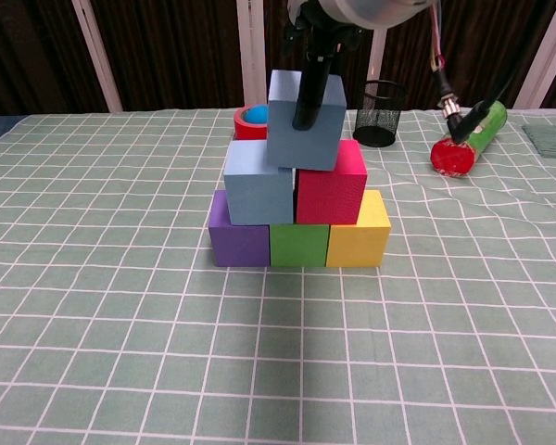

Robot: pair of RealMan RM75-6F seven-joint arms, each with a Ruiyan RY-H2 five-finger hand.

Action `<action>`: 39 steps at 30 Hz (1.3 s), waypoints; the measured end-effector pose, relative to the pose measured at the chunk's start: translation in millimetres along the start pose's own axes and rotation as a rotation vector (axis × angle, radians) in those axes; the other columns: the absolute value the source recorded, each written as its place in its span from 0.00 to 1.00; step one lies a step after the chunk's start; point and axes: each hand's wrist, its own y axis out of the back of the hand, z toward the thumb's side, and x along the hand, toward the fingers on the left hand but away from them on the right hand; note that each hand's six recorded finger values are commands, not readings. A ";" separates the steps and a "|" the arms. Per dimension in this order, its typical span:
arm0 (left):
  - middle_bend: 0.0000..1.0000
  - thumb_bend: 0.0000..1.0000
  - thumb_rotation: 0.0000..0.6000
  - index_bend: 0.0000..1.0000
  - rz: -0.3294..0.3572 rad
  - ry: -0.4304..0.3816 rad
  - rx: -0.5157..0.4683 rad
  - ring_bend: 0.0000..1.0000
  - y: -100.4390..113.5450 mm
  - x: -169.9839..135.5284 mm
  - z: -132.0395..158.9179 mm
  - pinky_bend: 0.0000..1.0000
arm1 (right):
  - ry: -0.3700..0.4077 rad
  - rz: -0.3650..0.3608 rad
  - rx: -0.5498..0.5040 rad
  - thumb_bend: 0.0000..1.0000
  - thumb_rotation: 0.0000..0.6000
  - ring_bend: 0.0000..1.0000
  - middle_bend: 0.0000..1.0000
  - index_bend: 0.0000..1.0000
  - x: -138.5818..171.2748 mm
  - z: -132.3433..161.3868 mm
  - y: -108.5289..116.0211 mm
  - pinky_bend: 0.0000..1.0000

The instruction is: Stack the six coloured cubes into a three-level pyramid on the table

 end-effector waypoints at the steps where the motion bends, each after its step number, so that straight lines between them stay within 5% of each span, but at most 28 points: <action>1: 0.04 0.07 1.00 0.00 0.000 -0.001 0.000 0.01 -0.1 0.0 0.2 0.05 | -0.001 -0.001 0.001 0.32 1.00 0.27 0.43 0.00 -0.3 -0.1 0.2 0.00; 39: 0.04 0.07 1.00 0.00 -0.005 -0.002 -0.006 0.01 -0.3 0.8 0.2 0.05 | -0.004 0.009 0.008 0.32 1.00 0.27 0.43 0.00 -0.7 6.9 -5.5 0.00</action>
